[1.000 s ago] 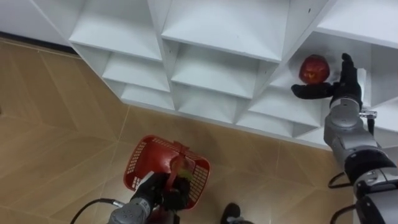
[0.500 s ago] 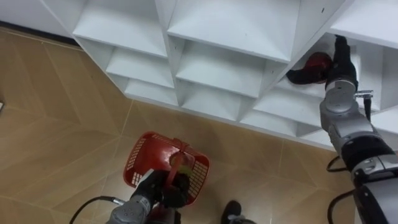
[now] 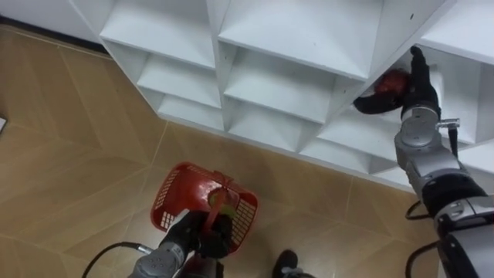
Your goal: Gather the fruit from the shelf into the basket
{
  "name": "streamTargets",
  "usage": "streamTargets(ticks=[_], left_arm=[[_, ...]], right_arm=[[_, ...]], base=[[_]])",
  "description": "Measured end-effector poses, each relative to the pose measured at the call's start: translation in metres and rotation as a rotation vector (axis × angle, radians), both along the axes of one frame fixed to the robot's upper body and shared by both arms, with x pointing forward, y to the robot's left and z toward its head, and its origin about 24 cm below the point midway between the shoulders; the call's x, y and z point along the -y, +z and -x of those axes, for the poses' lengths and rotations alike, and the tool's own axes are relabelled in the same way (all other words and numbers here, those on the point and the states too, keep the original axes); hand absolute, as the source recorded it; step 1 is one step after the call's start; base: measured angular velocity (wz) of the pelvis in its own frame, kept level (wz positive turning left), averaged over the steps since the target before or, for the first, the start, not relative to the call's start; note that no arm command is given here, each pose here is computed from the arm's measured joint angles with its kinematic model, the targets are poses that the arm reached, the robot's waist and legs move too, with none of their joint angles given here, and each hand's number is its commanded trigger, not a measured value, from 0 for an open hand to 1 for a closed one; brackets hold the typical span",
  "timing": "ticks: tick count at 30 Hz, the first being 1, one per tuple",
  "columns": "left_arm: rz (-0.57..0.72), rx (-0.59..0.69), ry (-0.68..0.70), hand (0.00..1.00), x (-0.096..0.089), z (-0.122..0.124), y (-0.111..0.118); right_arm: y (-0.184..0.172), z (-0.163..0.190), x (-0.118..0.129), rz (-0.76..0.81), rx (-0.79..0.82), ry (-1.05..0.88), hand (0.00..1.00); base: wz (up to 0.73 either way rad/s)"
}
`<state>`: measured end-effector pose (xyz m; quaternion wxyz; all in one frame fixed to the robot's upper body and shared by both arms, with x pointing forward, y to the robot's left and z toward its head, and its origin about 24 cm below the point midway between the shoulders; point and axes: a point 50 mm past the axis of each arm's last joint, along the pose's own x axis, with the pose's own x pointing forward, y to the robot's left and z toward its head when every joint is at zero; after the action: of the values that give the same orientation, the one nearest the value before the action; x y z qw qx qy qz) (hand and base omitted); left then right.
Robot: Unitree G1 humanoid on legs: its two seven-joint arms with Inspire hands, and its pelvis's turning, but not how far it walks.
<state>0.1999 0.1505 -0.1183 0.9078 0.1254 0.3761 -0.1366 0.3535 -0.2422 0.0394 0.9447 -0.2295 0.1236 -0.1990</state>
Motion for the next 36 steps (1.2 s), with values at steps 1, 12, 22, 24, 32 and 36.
streamTargets(ticks=[1,12,22,24,32,36], left_arm=[[0.001,0.003,0.0,1.0,0.0,0.0,0.0],[0.018,0.019,-0.002,1.0,0.004,0.002,0.002],[0.008,0.022,-0.01,1.0,0.007,0.002,0.002],[0.007,0.023,-0.012,1.0,0.007,0.002,0.002],[0.005,0.021,-0.016,1.0,0.008,0.003,0.002],[0.006,0.024,-0.017,1.0,0.008,0.001,0.002]], right_arm=[[-0.002,0.001,0.001,0.001,-0.007,-0.004,0.0],[0.002,0.0,0.001,0.004,0.03,0.001,1.0],[0.006,0.002,0.012,0.06,0.048,-0.05,1.0],[0.005,0.003,0.011,0.06,0.044,-0.048,1.0],[0.003,0.002,0.005,0.045,0.036,-0.02,1.0],[0.002,0.002,0.005,0.043,0.033,-0.013,1.0]], base=[[0.0],[0.0],[0.0],[0.0],[0.0],[0.0]])
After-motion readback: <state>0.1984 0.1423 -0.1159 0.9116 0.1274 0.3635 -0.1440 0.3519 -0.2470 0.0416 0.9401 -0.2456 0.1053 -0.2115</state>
